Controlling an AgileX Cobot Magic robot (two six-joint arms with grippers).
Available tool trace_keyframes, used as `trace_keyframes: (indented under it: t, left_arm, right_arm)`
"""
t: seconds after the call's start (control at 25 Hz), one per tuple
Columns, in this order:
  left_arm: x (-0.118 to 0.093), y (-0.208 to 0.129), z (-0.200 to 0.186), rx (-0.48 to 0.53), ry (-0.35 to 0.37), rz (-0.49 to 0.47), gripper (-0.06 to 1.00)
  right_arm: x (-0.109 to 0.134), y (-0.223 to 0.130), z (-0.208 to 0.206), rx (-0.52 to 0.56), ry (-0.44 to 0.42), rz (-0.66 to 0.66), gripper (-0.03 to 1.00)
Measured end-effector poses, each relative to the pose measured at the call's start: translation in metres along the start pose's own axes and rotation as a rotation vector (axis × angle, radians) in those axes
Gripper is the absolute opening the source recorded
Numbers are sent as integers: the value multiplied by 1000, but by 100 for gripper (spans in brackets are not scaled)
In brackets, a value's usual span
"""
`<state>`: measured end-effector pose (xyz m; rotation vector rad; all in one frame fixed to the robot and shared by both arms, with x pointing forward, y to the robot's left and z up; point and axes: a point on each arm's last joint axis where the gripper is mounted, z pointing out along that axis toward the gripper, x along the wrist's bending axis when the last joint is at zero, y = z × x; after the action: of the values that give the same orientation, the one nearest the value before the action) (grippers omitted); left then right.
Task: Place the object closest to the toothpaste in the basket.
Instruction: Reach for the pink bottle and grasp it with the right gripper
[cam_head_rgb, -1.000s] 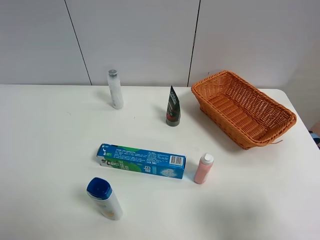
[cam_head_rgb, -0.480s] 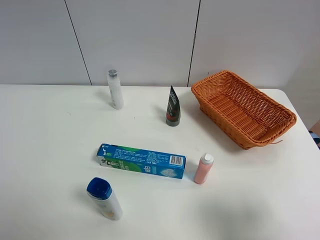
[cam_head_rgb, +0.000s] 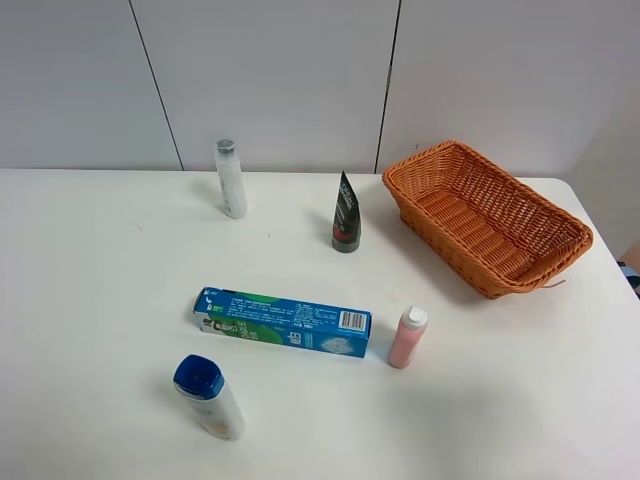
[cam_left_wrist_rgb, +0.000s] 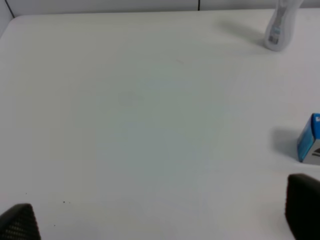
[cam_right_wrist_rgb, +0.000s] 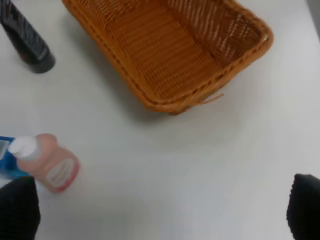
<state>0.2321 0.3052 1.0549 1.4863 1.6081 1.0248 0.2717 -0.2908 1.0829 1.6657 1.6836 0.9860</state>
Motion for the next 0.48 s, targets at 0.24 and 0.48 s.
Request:
trace_keyframes:
  t: [0.24, 0.48]
  left_arm:
    - [0, 0, 0, 0, 0, 0, 99]
    - [0, 0, 0, 0, 0, 0, 99]
  right_arm:
    - [23, 52, 55, 185, 213, 24, 97]
    - [41, 53, 139, 458, 270, -19, 96]
